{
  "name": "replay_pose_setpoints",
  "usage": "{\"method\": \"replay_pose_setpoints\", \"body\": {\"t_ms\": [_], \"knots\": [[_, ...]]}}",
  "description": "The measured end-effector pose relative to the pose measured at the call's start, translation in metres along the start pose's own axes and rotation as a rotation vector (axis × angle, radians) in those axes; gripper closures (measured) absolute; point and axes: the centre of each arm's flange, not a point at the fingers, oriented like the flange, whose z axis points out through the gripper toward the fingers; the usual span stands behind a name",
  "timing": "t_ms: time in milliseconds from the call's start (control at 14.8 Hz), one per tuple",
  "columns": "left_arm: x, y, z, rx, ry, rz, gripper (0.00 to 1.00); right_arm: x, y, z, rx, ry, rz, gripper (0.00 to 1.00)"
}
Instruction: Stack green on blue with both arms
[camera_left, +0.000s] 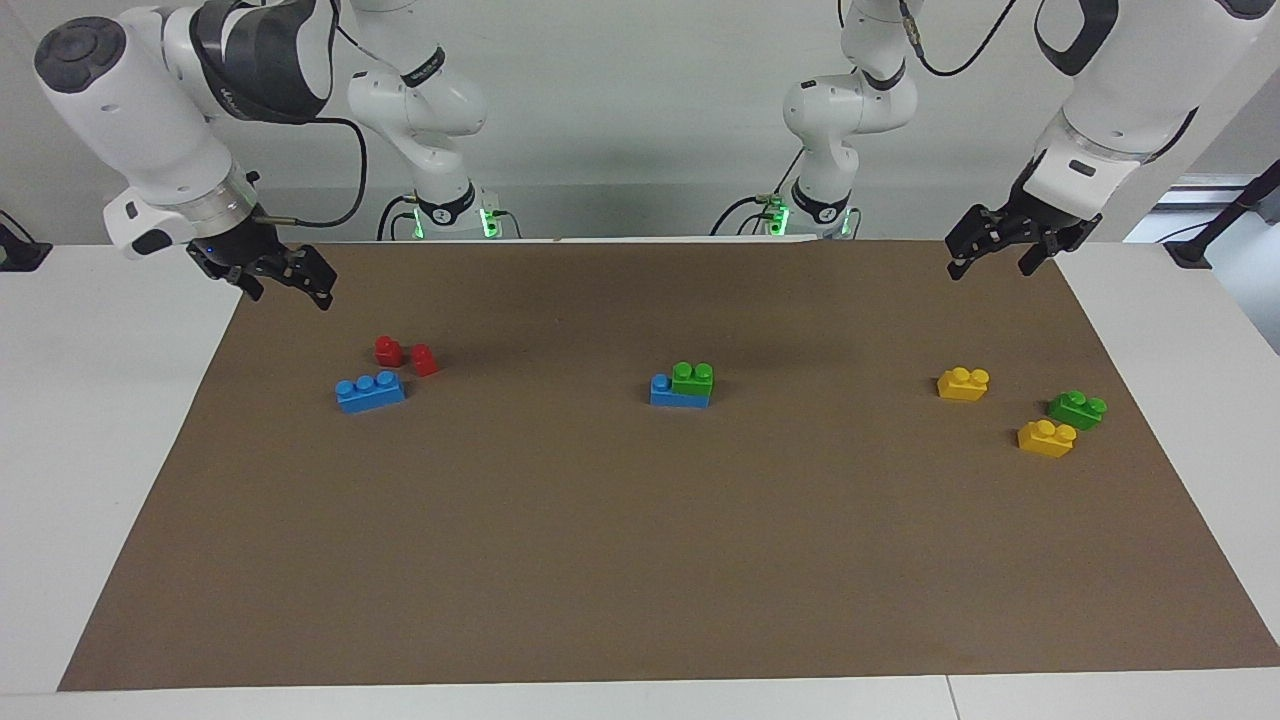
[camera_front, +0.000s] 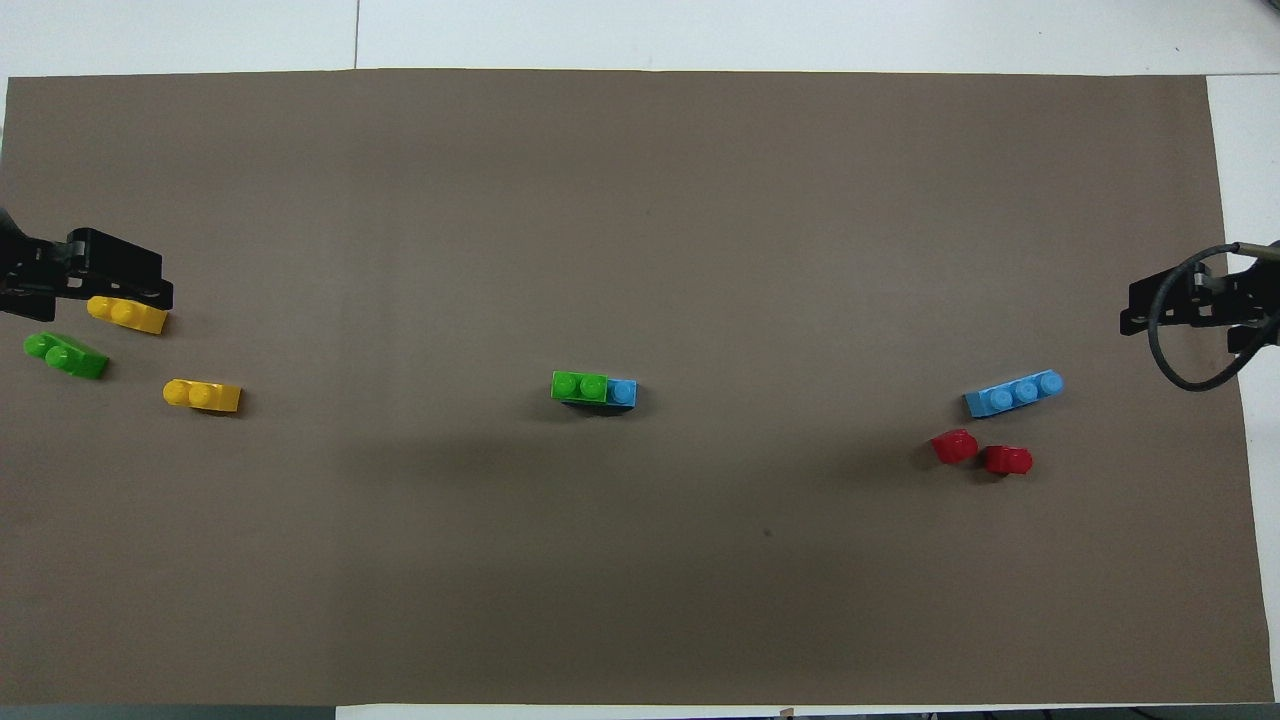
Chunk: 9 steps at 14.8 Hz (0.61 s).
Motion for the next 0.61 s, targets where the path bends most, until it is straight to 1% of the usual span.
{"method": "replay_pose_setpoints", "body": {"t_ms": [339,610], "knots": [[-0.001,0.001,-0.003,-0.001,0.013,0.003,0.00,-0.018,0.001,-0.019,-0.004,-0.025,0.000,0.00],[-0.001,0.001,-0.003,0.000,0.013,0.004,0.00,-0.029,0.001,-0.032,-0.005,-0.017,-0.006,0.00]]}}
